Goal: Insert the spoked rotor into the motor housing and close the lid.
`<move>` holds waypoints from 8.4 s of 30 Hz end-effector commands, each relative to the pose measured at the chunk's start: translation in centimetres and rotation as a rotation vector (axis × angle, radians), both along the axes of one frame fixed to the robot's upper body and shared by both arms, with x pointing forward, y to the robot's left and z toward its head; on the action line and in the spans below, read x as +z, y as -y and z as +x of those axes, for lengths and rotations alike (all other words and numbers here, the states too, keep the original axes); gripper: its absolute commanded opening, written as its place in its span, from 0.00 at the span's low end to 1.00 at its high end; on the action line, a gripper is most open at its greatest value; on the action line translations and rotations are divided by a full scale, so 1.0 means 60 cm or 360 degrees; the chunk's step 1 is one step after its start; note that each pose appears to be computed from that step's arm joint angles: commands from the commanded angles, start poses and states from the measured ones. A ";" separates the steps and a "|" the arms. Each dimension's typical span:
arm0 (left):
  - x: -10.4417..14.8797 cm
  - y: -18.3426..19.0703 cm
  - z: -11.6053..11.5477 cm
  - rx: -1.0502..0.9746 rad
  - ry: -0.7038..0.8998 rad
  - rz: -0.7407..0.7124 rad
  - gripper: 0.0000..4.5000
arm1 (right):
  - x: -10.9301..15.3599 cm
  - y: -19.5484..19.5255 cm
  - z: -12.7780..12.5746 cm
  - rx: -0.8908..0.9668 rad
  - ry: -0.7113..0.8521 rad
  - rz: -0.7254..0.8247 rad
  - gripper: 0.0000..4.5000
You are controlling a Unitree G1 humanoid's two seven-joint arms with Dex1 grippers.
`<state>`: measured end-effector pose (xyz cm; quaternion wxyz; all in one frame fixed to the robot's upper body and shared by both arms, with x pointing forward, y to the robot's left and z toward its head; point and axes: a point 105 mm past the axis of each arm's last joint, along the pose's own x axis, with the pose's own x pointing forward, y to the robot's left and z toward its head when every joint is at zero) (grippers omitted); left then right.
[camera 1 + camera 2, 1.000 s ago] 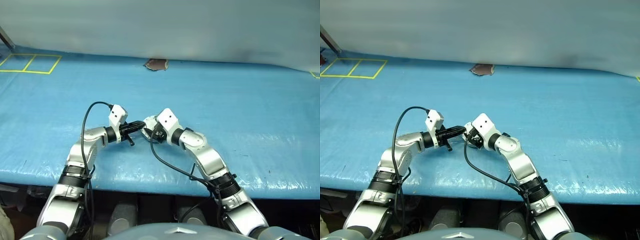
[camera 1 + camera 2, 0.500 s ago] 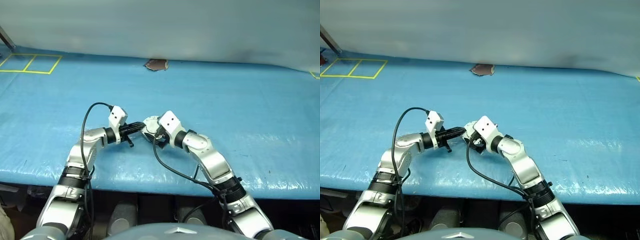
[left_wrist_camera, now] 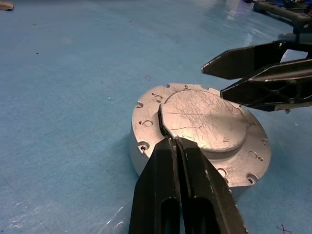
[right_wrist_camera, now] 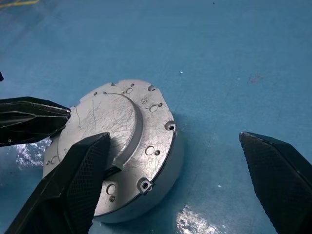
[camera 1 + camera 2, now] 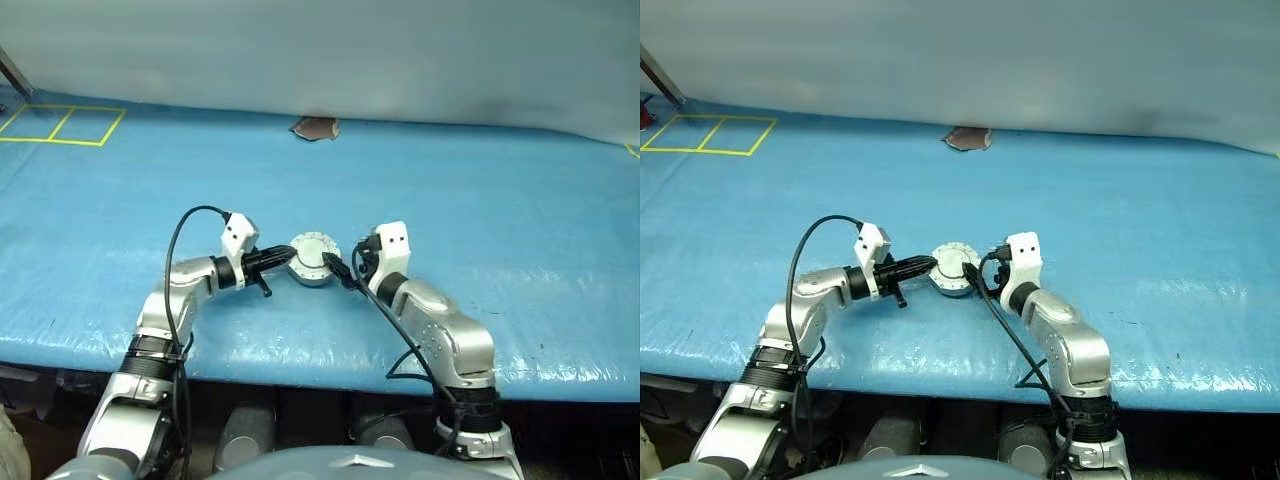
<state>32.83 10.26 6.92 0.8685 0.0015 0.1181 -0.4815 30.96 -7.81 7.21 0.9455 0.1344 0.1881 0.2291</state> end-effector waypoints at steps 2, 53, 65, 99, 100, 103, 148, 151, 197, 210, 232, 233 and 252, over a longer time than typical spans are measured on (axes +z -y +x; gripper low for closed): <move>0.014 0.020 -0.010 -0.0094 0.0042 -0.0027 0.03 | 0.008 0.003 -0.014 -0.0096 -0.0128 0.0286 0.99; 0.008 0.007 -0.011 -0.0051 0.0071 0.0055 0.03 | -0.002 -0.067 -0.010 -0.0031 -0.0678 0.1452 0.42; 0.016 -0.001 -0.003 0.0042 0.0081 -0.0015 0.03 | 0.004 -0.064 -0.005 -0.0069 -0.0675 0.1547 0.26; 0.107 -0.028 -0.027 0.0206 -0.0636 -0.1653 0.99 | 0.192 -0.052 0.035 0.0095 -0.0183 0.1990 0.26; 0.108 -0.025 -0.028 0.0189 -0.0667 -0.1674 0.99 | 0.191 -0.054 0.034 0.0102 -0.0187 0.1983 0.26; 0.111 -0.018 -0.026 0.0140 -0.0756 -0.1733 0.99 | 0.186 -0.062 0.029 0.0119 -0.0209 0.1946 0.26; 0.101 0.026 0.027 0.0322 -0.0896 -0.1780 0.63 | 0.159 -0.096 0.008 0.0191 -0.0243 0.1758 0.26; 0.098 0.024 0.029 0.0349 -0.0898 -0.1774 0.63 | 0.166 -0.093 0.007 0.0231 -0.0158 0.1719 0.26; 0.076 -0.262 0.126 0.1612 -0.0137 -0.1360 0.63 | 0.032 -0.066 -0.043 0.0662 0.0720 -0.0190 0.77; 0.036 -0.297 0.114 0.1821 -0.0177 -0.1189 0.63 | 0.038 -0.066 -0.035 0.0617 0.0744 -0.0181 0.77; 0.124 -0.385 0.076 0.2012 0.0331 -0.0939 0.99 | 0.032 -0.063 -0.030 0.0604 0.0723 -0.0198 0.79; 0.133 -0.388 0.074 0.2009 0.0371 -0.0924 0.99 | 0.032 -0.063 -0.030 0.0605 0.0724 -0.0198 0.79; 0.047 -0.007 -0.044 -0.0212 0.0315 0.0289 0.99 | 0.047 0.024 -0.035 0.0484 0.0811 -0.0536 0.79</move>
